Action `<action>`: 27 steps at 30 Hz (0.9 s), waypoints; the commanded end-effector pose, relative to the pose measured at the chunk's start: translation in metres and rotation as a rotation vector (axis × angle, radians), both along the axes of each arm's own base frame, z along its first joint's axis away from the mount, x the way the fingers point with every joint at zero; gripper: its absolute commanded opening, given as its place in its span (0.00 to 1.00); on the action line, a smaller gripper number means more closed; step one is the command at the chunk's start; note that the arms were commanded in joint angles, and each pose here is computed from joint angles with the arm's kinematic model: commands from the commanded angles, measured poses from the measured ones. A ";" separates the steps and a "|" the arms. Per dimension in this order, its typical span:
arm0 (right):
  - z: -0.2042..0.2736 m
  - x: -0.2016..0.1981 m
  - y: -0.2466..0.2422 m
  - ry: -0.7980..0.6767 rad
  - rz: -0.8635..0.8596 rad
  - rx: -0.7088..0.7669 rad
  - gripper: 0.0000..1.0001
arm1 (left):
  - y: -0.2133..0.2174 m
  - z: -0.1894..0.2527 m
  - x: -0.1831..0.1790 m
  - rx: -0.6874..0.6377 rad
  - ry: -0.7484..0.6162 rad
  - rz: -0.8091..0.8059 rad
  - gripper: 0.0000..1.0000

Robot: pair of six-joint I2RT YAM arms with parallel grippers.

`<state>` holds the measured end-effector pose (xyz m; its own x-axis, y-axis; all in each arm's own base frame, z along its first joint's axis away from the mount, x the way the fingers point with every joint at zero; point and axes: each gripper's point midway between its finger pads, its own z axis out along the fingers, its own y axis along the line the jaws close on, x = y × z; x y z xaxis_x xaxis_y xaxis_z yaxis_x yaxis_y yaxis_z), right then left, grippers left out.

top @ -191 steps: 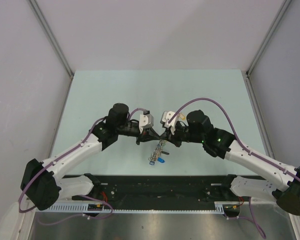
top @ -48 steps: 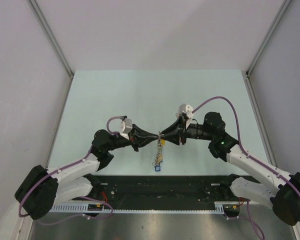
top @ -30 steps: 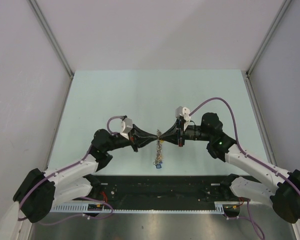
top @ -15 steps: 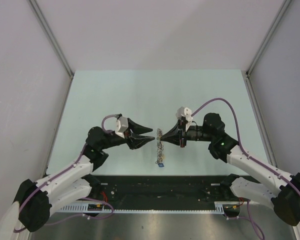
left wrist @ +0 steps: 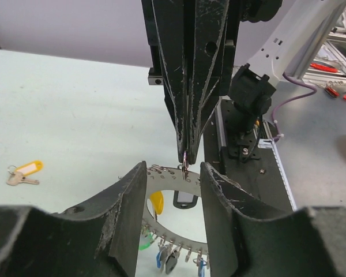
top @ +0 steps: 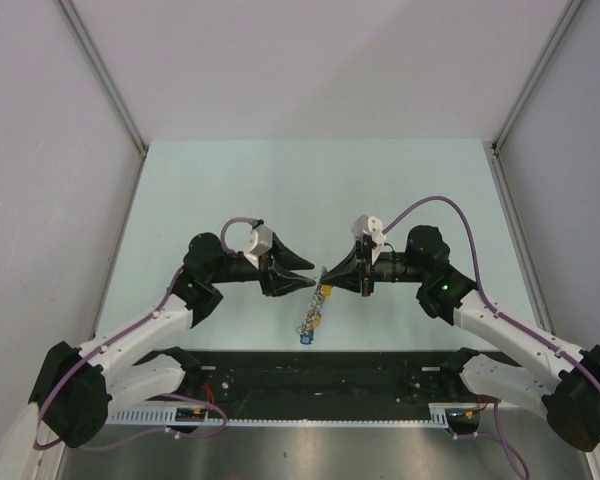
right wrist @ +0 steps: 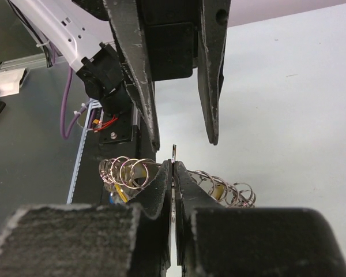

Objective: Put the keys on the keyring

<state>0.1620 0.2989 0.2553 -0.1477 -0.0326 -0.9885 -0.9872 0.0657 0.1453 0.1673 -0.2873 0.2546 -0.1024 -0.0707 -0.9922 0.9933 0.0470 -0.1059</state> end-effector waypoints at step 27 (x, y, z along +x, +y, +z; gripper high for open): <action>0.042 -0.001 0.008 -0.140 0.060 0.079 0.00 | -0.007 0.006 -0.012 0.050 0.061 -0.158 0.17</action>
